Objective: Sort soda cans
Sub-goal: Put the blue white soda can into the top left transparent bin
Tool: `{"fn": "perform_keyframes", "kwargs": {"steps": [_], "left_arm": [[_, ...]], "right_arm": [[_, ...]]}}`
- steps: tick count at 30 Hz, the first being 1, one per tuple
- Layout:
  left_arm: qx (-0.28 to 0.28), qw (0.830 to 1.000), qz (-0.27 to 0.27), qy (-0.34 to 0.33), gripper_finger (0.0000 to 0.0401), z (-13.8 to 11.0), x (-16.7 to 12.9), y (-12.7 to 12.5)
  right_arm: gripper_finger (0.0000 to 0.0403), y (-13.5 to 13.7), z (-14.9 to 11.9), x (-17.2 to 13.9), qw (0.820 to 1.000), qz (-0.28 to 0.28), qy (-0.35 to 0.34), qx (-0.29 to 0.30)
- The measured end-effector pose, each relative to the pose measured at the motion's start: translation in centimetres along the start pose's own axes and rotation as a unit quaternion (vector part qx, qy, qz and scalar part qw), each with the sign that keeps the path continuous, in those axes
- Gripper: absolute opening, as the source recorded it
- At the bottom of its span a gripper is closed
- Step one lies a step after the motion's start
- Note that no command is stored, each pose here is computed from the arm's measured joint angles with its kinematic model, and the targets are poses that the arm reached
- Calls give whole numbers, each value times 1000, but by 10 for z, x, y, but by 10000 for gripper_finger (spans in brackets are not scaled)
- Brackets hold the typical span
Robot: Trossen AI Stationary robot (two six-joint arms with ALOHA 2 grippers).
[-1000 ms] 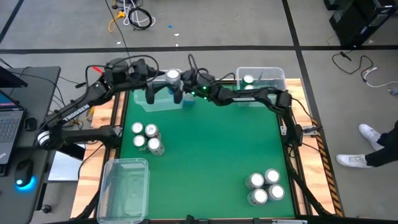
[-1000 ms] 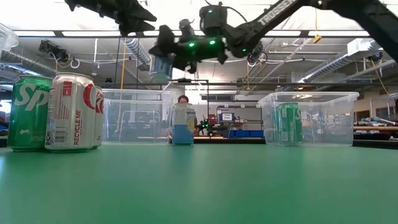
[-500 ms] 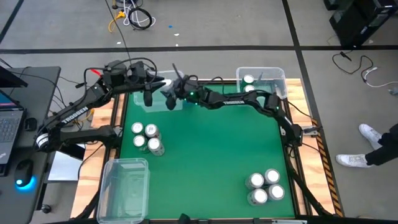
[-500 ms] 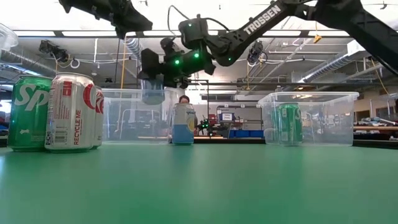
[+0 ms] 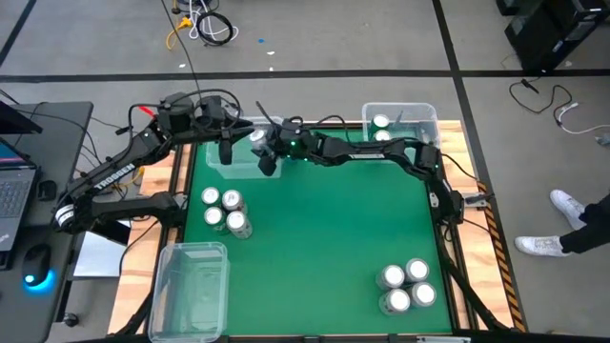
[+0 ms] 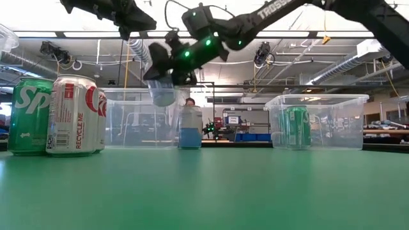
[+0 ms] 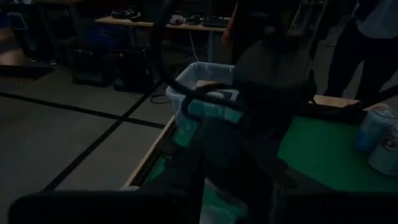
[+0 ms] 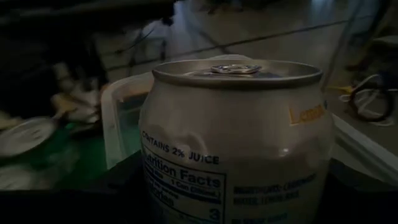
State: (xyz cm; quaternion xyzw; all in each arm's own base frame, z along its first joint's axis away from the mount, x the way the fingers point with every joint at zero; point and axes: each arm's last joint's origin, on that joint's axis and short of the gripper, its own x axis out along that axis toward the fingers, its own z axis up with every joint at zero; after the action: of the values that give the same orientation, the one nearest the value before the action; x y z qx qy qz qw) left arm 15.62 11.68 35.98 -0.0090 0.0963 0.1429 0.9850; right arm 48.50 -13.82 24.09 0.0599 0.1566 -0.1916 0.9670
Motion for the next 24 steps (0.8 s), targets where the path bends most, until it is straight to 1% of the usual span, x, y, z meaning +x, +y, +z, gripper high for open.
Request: {"fn": "perform_keyframes", "kwargs": {"steps": [5,7,10,11,15,17,20,24], "left_arm": [[0,1000,0,0,99,0,0,0],[-1,1000,0,1,99,0,0,0],[-1,1000,-7,0,99,0,0,0],[0,1000,-8,-1,99,0,0,-1],[0,1000,-9,-1,99,0,0,-1],[0,1000,-9,-1,99,0,0,-1],[-1,1000,-7,0,99,0,0,0],[-4,999,27,20,99,-4,0,1]], "right_arm": [[287,5,5,-17,997,43,59,-13],[287,5,4,-21,995,50,84,-16],[287,5,4,-22,994,51,90,-20],[287,6,4,-21,995,51,84,-19],[287,6,8,-10,999,35,15,-16],[287,7,5,-2,999,38,-15,-6],[287,8,-5,10,998,43,-42,0],[287,9,-16,23,996,60,-72,-5]]}}
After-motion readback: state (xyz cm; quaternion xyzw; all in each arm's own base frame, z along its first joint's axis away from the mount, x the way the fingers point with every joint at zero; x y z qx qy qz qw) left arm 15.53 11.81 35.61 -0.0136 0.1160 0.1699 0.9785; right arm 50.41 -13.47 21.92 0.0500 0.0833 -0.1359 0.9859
